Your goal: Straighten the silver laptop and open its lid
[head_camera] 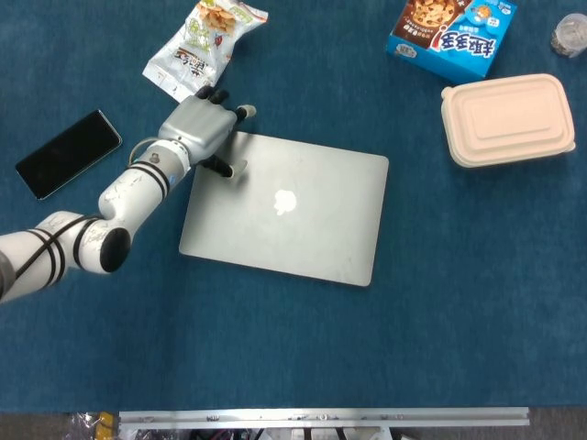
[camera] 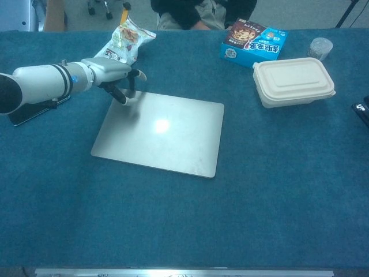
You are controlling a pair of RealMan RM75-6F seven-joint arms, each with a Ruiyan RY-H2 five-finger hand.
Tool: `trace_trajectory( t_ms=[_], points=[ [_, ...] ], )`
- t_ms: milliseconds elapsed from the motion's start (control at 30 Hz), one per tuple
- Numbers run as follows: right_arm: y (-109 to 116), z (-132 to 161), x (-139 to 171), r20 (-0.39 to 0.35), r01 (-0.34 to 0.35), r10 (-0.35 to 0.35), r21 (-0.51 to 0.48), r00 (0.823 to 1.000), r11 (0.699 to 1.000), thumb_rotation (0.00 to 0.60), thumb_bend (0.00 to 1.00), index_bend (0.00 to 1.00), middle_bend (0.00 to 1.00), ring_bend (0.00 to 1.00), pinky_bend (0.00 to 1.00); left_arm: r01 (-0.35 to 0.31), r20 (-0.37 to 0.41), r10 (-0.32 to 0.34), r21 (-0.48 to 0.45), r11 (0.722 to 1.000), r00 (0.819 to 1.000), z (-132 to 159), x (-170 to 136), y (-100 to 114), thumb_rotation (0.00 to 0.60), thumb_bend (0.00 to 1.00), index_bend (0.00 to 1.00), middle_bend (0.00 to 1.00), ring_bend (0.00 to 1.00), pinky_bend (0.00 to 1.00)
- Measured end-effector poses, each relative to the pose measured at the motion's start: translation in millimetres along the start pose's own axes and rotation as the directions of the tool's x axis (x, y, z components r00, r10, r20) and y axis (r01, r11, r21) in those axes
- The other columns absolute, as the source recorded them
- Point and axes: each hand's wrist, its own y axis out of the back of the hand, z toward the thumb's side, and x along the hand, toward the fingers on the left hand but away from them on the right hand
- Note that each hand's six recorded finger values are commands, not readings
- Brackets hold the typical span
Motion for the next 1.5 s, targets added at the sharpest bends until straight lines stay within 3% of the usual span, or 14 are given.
trace_trajectory(
  t_ms=[367, 700, 1033, 1500],
  points=[
    [3.8, 1.9, 4.6, -0.009, 0.014, -0.015, -0.010, 1.000, 1.000, 0.600, 0.30, 0.10, 0.14, 0.04, 0.10, -0.004, -0.023, 0.003, -0.006, 1.000, 1.000, -11.2, -16.3, -4.9, 0.322, 0.34, 0.09, 0.28, 0.00, 0.00],
    [4.0, -1.5, 6.3, -0.002, 0.015, -0.015, -0.015, 1.000, 1.000, 0.600, 0.30, 0.10, 0.14, 0.04, 0.11, -0.058, -0.019, 0.057, -0.025, 0.998, 0.998, -5.5, -12.8, 11.9, 0.320, 0.34, 0.09, 0.26, 0.00, 0.00],
    [8.2, -7.4, 8.2, 0.015, 0.027, -0.027, -0.009, 1.000, 1.000, 0.600, 0.30, 0.10, 0.14, 0.04, 0.10, -0.006, -0.025, 0.006, 0.003, 1.000, 1.000, -5.0, -5.3, -6.6, 0.321, 0.34, 0.09, 0.26, 0.00, 0.00],
    [8.9, -6.7, 8.8, 0.009, 0.034, -0.034, -0.020, 0.999, 0.999, 0.600, 0.30, 0.10, 0.14, 0.04, 0.10, 0.014, -0.028, -0.014, 0.014, 1.000, 1.000, -6.5, -16.9, -12.4, 0.321, 0.34, 0.09, 0.27, 0.00, 0.00]
  ],
)
